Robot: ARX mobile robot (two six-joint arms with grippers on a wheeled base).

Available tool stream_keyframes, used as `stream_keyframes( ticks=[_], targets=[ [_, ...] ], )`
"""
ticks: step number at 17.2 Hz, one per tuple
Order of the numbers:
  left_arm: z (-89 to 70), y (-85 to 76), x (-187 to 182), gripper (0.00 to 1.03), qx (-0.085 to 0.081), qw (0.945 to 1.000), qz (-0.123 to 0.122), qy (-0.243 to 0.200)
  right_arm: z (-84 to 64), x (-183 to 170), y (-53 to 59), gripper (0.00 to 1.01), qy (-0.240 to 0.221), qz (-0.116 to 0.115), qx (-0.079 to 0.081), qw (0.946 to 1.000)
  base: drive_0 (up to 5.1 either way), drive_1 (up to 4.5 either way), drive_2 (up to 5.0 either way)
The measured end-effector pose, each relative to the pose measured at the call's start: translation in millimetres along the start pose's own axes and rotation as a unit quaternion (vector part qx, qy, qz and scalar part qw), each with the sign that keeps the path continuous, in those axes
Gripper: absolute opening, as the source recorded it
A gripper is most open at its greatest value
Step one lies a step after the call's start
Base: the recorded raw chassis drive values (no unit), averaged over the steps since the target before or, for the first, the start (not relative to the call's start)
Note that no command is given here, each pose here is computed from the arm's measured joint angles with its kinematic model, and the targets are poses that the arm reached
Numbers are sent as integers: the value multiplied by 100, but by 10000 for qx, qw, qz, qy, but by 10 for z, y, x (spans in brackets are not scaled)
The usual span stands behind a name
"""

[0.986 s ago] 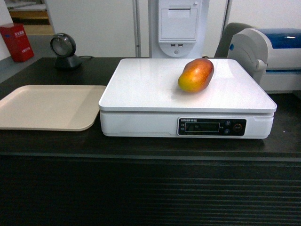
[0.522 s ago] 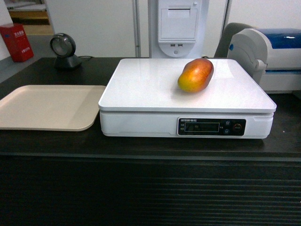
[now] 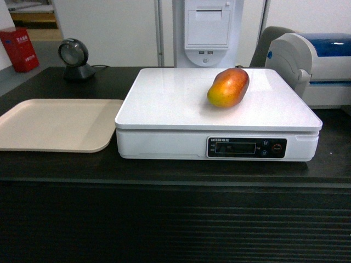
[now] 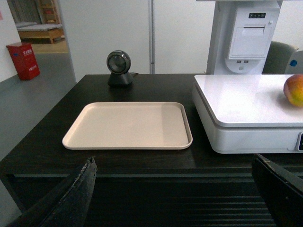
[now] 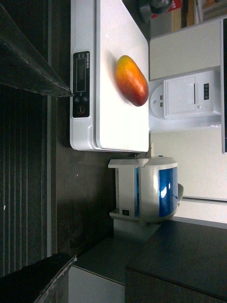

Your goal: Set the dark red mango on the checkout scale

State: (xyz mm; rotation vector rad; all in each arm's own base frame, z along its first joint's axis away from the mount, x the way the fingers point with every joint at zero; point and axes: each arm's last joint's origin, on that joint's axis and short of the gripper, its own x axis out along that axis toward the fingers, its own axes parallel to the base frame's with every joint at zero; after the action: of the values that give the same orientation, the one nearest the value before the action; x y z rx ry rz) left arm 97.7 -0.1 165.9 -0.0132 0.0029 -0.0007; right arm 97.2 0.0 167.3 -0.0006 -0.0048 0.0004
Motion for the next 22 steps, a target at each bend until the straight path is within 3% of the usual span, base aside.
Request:
stream_keyframes(
  ticks=[22],
  targets=[
    [0,0,0,98,-2,10000,0,2,0,0,0,98,0,0,0,10000,0,0,0]
  ],
)
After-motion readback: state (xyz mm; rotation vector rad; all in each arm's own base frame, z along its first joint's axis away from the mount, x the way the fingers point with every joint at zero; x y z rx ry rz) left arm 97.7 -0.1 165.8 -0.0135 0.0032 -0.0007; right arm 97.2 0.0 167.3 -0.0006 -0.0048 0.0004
